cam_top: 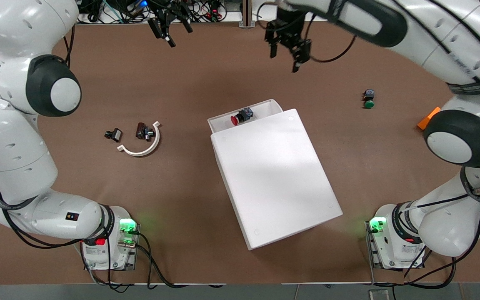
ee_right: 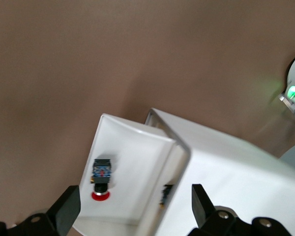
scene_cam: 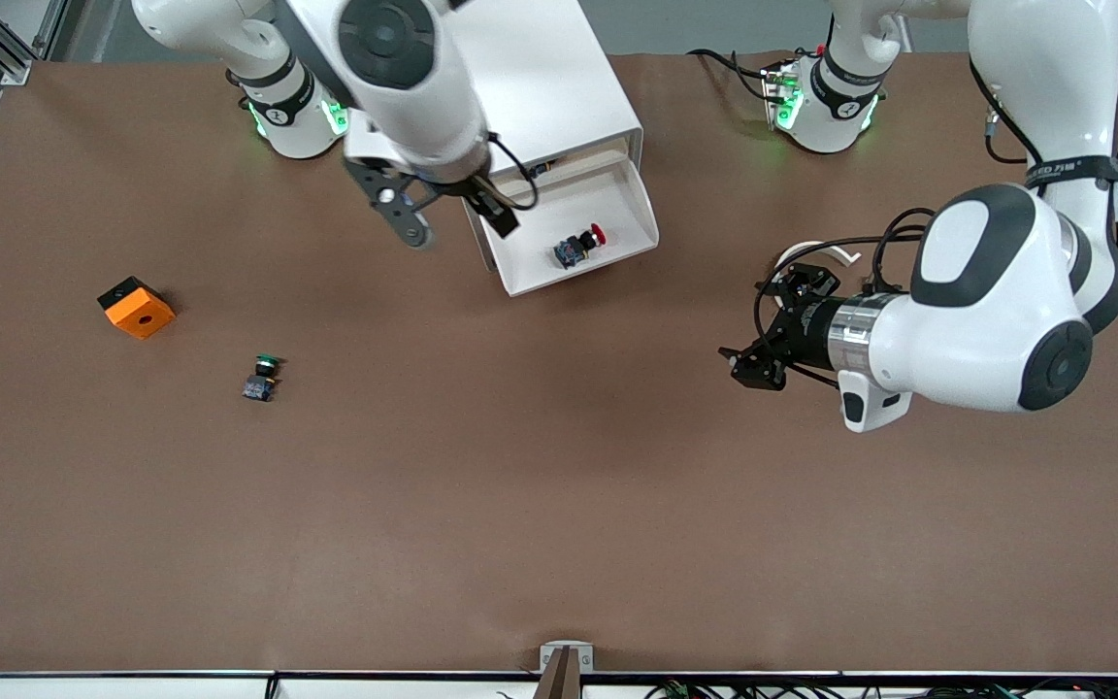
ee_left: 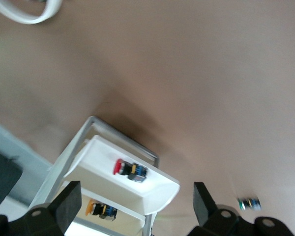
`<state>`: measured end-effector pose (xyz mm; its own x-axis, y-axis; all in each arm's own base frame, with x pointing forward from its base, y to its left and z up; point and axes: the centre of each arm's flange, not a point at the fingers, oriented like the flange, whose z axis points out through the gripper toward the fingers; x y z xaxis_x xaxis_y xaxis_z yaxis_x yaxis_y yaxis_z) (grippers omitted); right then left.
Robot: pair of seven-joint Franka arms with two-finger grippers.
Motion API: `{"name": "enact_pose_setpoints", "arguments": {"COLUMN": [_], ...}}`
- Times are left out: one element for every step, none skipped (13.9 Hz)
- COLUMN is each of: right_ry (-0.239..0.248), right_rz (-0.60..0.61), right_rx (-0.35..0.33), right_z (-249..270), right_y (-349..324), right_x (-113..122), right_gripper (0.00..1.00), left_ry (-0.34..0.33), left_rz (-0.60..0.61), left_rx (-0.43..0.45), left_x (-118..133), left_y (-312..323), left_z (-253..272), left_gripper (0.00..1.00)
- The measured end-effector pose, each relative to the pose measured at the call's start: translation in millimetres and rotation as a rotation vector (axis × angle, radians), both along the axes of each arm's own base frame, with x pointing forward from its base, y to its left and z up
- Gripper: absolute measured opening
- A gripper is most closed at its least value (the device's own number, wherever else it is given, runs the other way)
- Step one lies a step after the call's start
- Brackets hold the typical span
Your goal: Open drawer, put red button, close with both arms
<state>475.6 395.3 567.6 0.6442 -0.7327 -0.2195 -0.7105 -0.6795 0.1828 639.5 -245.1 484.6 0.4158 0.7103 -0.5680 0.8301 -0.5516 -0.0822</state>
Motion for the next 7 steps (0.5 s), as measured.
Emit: {"name": "enact_pose_setpoints", "arguments": {"right_ry": [0.004, 0.007, 0.011, 0.015, 0.017, 0.017, 0.014], "right_rz": [0.045, 0.084, 0.119, 0.148, 0.181, 0.219, 0.256], "right_rx": [0.019, 0.037, 0.052, 0.064, 0.076, 0.086, 0.093], "right_z": [13.6, 25.8, 35.9, 42.8, 48.0, 51.0, 52.4], "right_y": [-20.6, -41.0, -60.9, -78.9, -95.5, -110.2, -123.2], "right_x": [3.8, 7.2, 10.6, 14.3, 18.1, 21.5, 23.8], "right_gripper": [1.0, 1.0, 1.0, 1.0, 1.0, 1.0, 1.0], "left_ry": [-0.067, -0.128, -0.185, -0.235, -0.278, -0.314, -0.348], "left_rz": [-0.036, -0.095, -0.181, -0.288, -0.408, -0.529, -0.635], "left_rx": [-0.029, -0.05, -0.059, -0.054, -0.036, -0.013, 0.0], "left_x": [1.6, 2.6, 3.0, 2.0, -0.9, -5.6, -11.5], "left_y": [-4.5, -7.4, -8.3, -9.4, -14.3, -24.1, -40.2], "left_z": [8.2, 12.1, 11.0, 6.2, -0.2, -6.8, -13.0], "left_gripper": [1.0, 1.0, 1.0, 1.0, 1.0, 1.0, 1.0]}}
